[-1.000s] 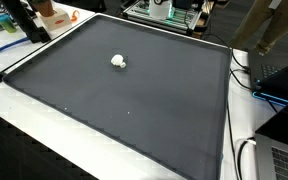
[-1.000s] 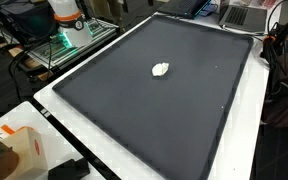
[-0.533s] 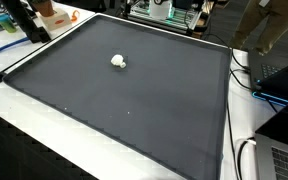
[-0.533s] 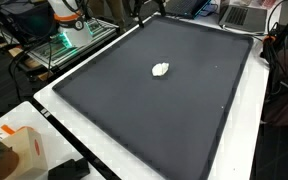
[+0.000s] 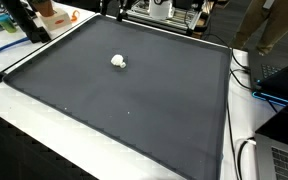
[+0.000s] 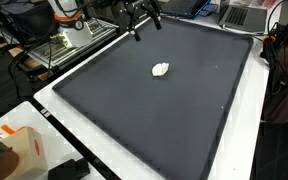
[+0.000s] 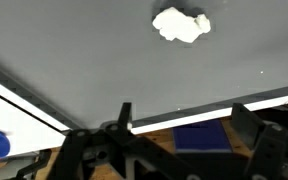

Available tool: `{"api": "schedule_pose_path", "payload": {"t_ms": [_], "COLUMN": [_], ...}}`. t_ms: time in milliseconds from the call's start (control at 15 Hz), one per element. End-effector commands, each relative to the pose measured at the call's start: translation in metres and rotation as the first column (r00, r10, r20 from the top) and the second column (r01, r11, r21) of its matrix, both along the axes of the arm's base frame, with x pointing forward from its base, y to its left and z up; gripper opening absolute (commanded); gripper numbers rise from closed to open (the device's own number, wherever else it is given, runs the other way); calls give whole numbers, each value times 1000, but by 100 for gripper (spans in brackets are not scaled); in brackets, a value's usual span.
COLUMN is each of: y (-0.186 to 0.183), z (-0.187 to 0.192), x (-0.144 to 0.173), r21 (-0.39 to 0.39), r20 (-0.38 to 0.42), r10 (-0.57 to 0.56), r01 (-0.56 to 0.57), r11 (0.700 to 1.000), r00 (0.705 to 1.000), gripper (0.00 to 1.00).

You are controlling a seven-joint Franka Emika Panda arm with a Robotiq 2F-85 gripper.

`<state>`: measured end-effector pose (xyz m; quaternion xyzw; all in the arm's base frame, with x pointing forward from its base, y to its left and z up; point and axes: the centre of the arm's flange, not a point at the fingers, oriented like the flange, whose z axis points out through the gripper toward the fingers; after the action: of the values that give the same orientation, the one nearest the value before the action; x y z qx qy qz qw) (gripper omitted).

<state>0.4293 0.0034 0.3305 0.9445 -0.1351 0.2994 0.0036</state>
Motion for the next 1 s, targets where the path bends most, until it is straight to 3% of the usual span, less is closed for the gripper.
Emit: {"api": "schedule_pose_path", "payload": {"t_ms": [0,67,400,933], "y": [9,-1,-1,19], "z": [-36,2,-3,-54], "x": [16,-5,-11,10], "r21": [-19,-19,-15,-8], "r20": [-32,11,-16,-3], "r10": [-80,-38,-67,-141], "r01": [79,38,67,141], "r11": [997,999,998,990], "r00": [996,999,998,990], "gripper": [100,100,100,100]}}
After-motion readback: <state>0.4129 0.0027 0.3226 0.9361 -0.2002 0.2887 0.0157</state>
